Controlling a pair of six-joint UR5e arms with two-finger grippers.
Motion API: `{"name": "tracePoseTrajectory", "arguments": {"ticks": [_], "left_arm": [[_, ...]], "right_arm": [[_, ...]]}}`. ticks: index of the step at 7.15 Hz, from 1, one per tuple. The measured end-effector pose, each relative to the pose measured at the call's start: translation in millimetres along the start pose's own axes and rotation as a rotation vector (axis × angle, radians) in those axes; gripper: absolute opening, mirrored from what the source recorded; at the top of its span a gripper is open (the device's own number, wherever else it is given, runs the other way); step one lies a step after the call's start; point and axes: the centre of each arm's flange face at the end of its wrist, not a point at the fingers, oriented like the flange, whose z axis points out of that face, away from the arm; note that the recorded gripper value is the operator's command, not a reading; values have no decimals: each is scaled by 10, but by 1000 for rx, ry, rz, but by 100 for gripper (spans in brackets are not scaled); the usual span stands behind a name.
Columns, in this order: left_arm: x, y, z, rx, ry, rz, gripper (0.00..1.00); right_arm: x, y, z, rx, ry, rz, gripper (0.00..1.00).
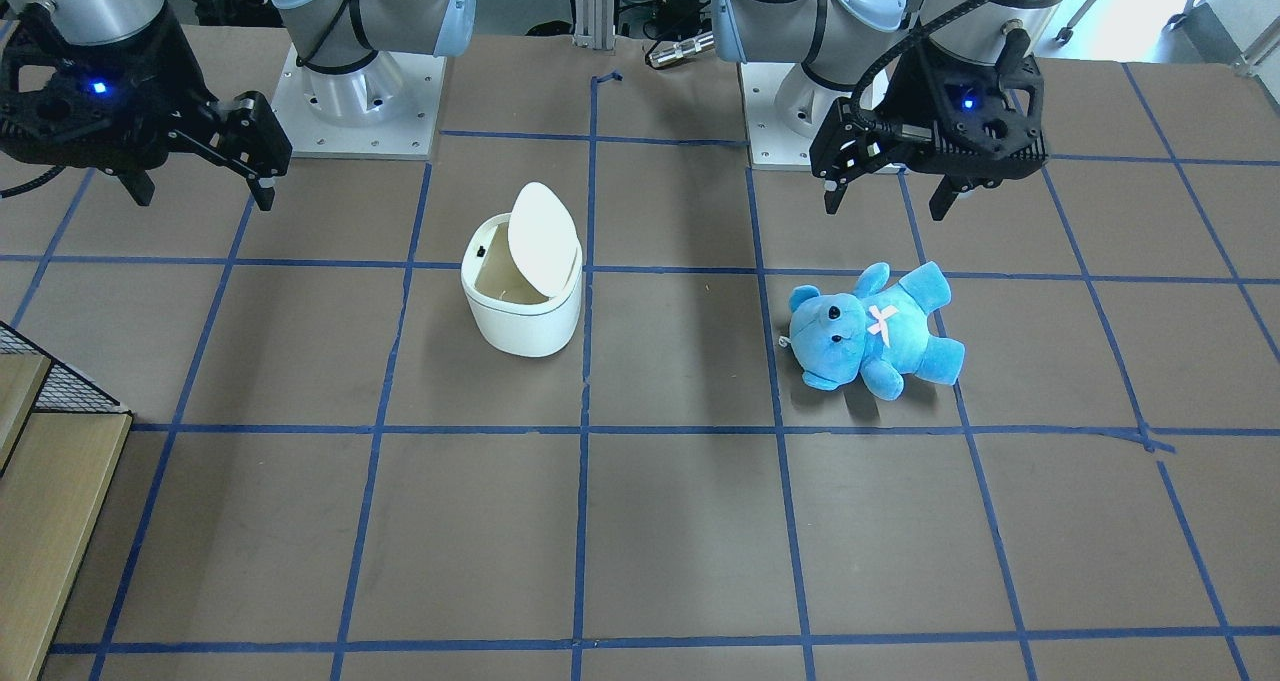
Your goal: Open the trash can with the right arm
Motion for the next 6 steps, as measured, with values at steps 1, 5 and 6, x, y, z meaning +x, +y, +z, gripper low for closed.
{"name": "tracePoseTrajectory", "arguments": {"ticks": [1, 5, 6], "left_arm": [[0, 0, 0, 0, 0, 0, 100], [0, 0, 0, 0, 0, 0, 100], [0, 0, 0, 0, 0, 0, 100]], "right_arm": [[-11, 9, -1, -2, -6, 0, 100], [-263, 33, 48, -8, -133, -25, 100], [-341, 44, 44, -9, -141, -34, 100]]}}
